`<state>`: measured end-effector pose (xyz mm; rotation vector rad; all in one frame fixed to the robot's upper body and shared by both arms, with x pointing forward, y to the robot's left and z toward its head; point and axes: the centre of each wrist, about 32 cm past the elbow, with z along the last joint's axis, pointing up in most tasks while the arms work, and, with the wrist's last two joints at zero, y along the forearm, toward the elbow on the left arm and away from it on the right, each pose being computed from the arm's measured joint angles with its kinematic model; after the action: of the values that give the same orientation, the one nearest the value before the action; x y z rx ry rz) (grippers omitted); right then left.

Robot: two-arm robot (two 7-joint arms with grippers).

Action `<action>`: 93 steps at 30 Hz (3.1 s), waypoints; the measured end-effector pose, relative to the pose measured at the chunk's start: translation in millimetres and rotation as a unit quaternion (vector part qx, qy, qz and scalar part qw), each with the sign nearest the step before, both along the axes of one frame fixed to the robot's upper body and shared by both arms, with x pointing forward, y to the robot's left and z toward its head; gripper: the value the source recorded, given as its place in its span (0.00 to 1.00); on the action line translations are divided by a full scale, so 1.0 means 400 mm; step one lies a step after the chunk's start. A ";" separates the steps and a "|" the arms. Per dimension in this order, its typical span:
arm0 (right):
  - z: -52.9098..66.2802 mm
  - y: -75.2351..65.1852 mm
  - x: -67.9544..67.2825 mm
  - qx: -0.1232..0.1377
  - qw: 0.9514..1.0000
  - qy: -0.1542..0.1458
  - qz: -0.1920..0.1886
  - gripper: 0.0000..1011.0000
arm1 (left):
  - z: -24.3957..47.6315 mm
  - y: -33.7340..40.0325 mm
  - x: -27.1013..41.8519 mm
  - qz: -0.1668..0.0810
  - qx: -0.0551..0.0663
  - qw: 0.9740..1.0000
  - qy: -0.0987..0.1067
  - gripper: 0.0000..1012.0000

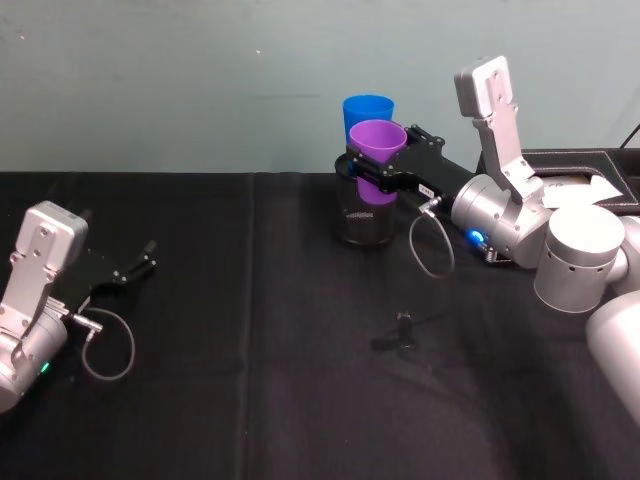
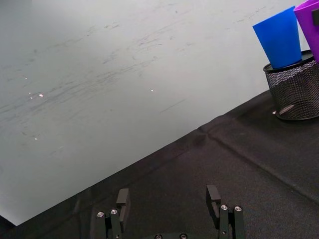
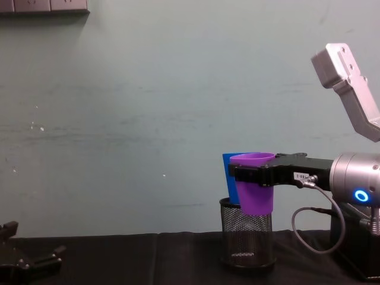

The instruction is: Pick up one cup with a gripper and tap it against the other cup.

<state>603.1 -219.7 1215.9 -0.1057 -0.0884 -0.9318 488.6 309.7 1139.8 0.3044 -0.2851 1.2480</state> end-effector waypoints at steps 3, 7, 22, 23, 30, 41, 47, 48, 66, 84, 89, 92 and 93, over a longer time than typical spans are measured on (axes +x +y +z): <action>0.000 0.000 0.000 0.000 1.000 0.000 0.000 0.73 | 0.000 0.000 0.000 0.000 0.000 1.000 0.000 0.99; 0.000 0.000 0.000 0.000 1.000 0.000 0.000 0.73 | 0.000 0.000 0.000 0.000 0.000 1.000 0.000 0.99; 0.002 0.000 -0.007 0.000 1.000 -0.003 0.005 0.73 | 0.000 0.000 0.000 0.000 0.000 1.000 0.000 0.99; 0.003 0.000 -0.009 0.000 1.000 -0.003 0.006 0.73 | 0.000 0.000 0.000 0.000 0.000 1.000 0.000 0.99; 0.002 0.005 -0.030 0.001 1.000 0.001 0.016 0.73 | 0.000 0.000 0.000 0.000 0.000 1.000 0.000 0.99; 0.002 0.006 -0.062 0.008 1.000 0.005 0.028 0.73 | 0.000 0.000 0.000 0.000 0.000 1.000 0.000 0.99; 0.000 0.002 -0.070 0.012 0.999 0.005 0.030 0.73 | 0.000 0.000 0.000 0.000 0.000 1.000 0.000 0.99; 0.000 0.000 -0.073 0.013 0.999 0.005 0.031 0.73 | 0.000 0.000 0.000 0.000 0.000 1.000 0.000 0.99; -0.004 -0.012 -0.136 0.017 0.998 0.004 0.055 0.73 | 0.000 0.000 0.000 0.000 0.000 1.000 0.000 0.99; -0.069 -0.040 -0.229 0.010 0.997 0.002 0.080 0.73 | 0.000 0.000 0.000 0.000 0.000 1.000 0.000 0.99; -0.118 -0.047 -0.252 0.007 0.997 0.003 0.079 0.73 | 0.000 0.000 0.000 0.000 0.000 1.000 0.000 0.99; -0.152 -0.048 -0.263 0.005 0.997 0.002 0.075 0.73 | 0.000 0.000 0.000 0.000 0.000 1.000 0.000 0.99; -0.169 -0.049 -0.267 0.003 0.997 0.002 0.074 0.73 | 0.000 0.000 0.000 0.000 0.000 1.000 0.000 0.99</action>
<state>496.3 -239.3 1148.2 -0.0936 -0.0880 -0.7847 488.6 309.7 1139.8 0.3045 -0.2851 1.2479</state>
